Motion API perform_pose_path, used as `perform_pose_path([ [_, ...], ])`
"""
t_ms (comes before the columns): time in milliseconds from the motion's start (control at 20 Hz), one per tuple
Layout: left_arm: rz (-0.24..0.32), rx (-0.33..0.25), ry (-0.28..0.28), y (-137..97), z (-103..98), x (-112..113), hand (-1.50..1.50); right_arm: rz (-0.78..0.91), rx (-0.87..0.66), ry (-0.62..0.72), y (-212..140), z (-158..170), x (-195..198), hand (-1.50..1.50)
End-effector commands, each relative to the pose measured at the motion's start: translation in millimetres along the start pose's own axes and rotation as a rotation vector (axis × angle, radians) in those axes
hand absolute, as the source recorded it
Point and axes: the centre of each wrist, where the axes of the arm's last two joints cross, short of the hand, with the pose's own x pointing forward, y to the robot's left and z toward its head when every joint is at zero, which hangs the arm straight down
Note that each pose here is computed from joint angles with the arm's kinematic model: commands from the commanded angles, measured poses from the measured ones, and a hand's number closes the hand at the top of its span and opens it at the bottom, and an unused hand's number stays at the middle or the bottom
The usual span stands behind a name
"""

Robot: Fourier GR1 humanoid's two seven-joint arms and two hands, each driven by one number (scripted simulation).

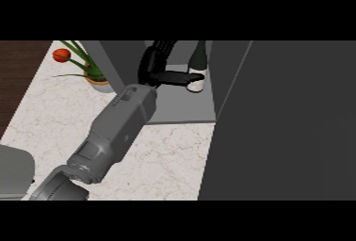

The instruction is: Pick up the wine, place it into the cabinet and close the cabinet

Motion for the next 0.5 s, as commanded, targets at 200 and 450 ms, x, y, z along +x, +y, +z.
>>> perform_pose_path([
  [200, 0.105, -0.067, 0.024, -4, 28, -13, -1.5, -0.101, 0.005, -0.022, -3, 11, 41, -1.5],
  [450, 0.144, -0.082, 0.052, -2, 57, -24, -1.5, -0.089, -0.021, -0.024, -5, 13, 47, -1.5],
])
